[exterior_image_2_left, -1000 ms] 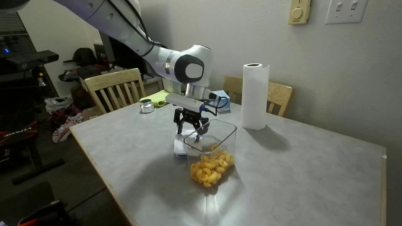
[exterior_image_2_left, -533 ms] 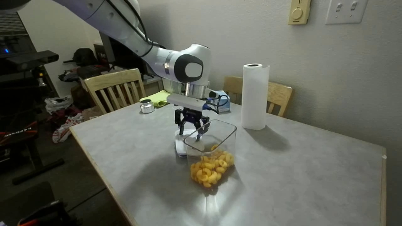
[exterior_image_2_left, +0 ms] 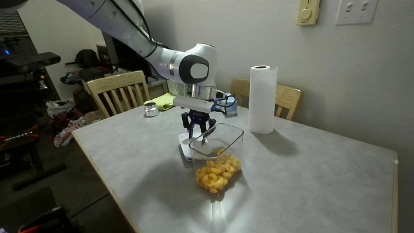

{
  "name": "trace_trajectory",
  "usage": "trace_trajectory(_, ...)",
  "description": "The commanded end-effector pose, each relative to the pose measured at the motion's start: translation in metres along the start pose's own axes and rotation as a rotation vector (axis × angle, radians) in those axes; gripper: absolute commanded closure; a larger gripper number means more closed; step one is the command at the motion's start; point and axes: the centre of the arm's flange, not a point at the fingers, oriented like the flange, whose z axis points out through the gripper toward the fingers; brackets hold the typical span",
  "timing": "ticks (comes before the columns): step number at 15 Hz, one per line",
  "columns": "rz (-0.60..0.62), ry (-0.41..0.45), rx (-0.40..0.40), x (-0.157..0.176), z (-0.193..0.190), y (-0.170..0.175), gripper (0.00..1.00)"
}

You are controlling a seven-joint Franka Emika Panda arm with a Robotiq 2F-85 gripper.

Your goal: Put the lid on the clear storage bowl then push the button on the lid

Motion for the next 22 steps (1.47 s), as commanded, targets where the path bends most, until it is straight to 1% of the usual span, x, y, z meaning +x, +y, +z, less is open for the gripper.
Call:
trace_trajectory(1, -0.027, 0.02, -0.014, -0.008, 0.001, 0.002, 0.75)
trace_trajectory(2, -0.018, 0.021, -0.018, -0.008, 0.001, 0.003, 0.75)
trace_trajectory(5, 0.144, 0.042, -0.007, -0.009, -0.003, 0.011, 0.75)
trace_trajectory(7, 0.241, 0.051, 0.012, -0.008, -0.008, 0.009, 0.75)
trace_trajectory(8, 0.263, 0.046, 0.021, -0.009, -0.011, 0.007, 0.75)
trace_trajectory(11, 0.278, 0.056, 0.047, -0.008, -0.019, -0.001, 0.75)
trace_trajectory(12, 0.263, 0.053, 0.057, -0.007, -0.02, -0.003, 0.75)
trace_trajectory(15, 0.169, 0.036, 0.051, -0.009, -0.027, -0.017, 0.75)
trace_trajectory(16, 0.159, 0.032, 0.048, -0.01, -0.032, -0.021, 0.75)
trace_trajectory(18, 0.161, 0.025, 0.051, -0.014, -0.047, -0.031, 0.75)
trace_trajectory(20, 0.196, 0.023, 0.06, -0.02, -0.072, -0.04, 0.75)
trace_trajectory(22, 0.232, 0.039, 0.065, -0.027, -0.101, -0.046, 0.75)
